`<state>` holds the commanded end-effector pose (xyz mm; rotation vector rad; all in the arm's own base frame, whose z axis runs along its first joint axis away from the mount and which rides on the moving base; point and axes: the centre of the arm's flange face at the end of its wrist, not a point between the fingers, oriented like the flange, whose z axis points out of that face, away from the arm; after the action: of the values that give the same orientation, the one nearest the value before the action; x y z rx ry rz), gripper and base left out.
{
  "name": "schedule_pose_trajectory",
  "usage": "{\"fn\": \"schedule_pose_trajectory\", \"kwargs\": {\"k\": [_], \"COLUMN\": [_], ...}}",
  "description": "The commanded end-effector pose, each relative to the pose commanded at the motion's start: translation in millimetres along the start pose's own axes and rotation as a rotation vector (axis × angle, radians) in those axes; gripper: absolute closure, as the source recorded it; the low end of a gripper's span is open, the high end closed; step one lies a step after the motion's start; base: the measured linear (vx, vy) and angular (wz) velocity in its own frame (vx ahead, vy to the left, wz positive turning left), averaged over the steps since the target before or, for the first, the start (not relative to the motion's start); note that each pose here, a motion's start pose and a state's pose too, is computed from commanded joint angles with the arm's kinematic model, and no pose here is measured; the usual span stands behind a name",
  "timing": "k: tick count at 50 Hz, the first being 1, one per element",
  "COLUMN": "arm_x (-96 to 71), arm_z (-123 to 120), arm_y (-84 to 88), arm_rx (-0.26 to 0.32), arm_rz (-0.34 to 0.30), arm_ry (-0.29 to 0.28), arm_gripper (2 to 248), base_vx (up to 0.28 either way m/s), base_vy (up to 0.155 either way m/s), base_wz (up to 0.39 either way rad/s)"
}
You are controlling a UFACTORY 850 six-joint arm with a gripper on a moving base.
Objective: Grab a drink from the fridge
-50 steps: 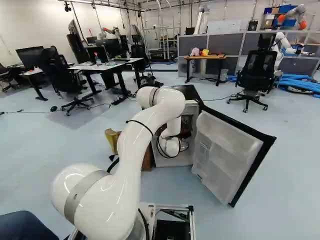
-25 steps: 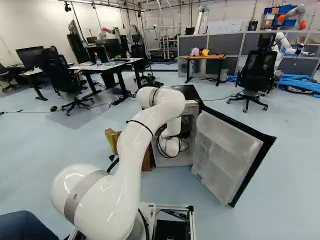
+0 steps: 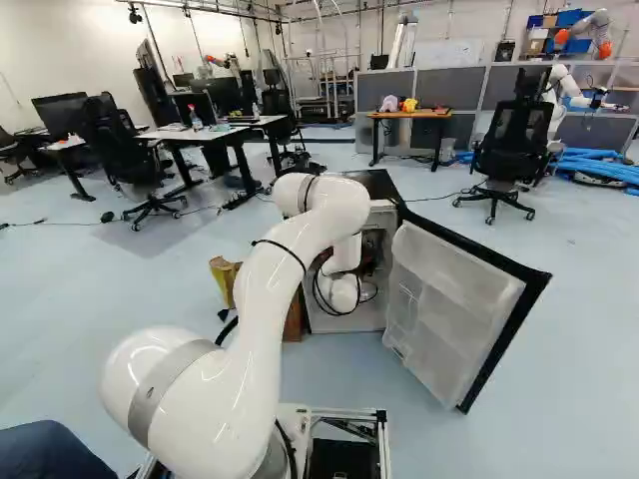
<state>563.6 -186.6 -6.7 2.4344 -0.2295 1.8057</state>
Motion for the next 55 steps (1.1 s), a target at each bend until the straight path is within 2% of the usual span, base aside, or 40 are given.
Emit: {"fn": "schedule_pose_trajectory", "kwargs": {"k": [1,10,15,16,21,42,43,48,55], "arm_x": [0.0,0.0,0.0,0.0,0.0,0.0,0.0,0.0,0.0], "arm_z": [0.0,0.0,0.0,0.0,0.0,0.0,0.0,0.0,0.0], "arm_y": [0.0,0.0,0.0,0.0,0.0,0.0,0.0,0.0,0.0], "arm_rx": [0.000,0.000,0.000,0.000,0.000,0.000,0.000,0.000,0.000], "arm_rz": [0.000,0.000,0.000,0.000,0.000,0.000,0.000,0.000,0.000], "arm_ry": [0.000,0.000,0.000,0.000,0.000,0.000,0.000,0.000,0.000], "arm_gripper": [93,91,87,77,77,79,88,93,91], "base_vx": [0.000,0.000,0.000,0.000,0.000,0.000,0.000,0.000,0.000], "base_vy": [0.000,0.000,0.000,0.000,0.000,0.000,0.000,0.000,0.000], "base_wz": [0.000,0.000,0.000,0.000,0.000,0.000,0.000,0.000,0.000]}}
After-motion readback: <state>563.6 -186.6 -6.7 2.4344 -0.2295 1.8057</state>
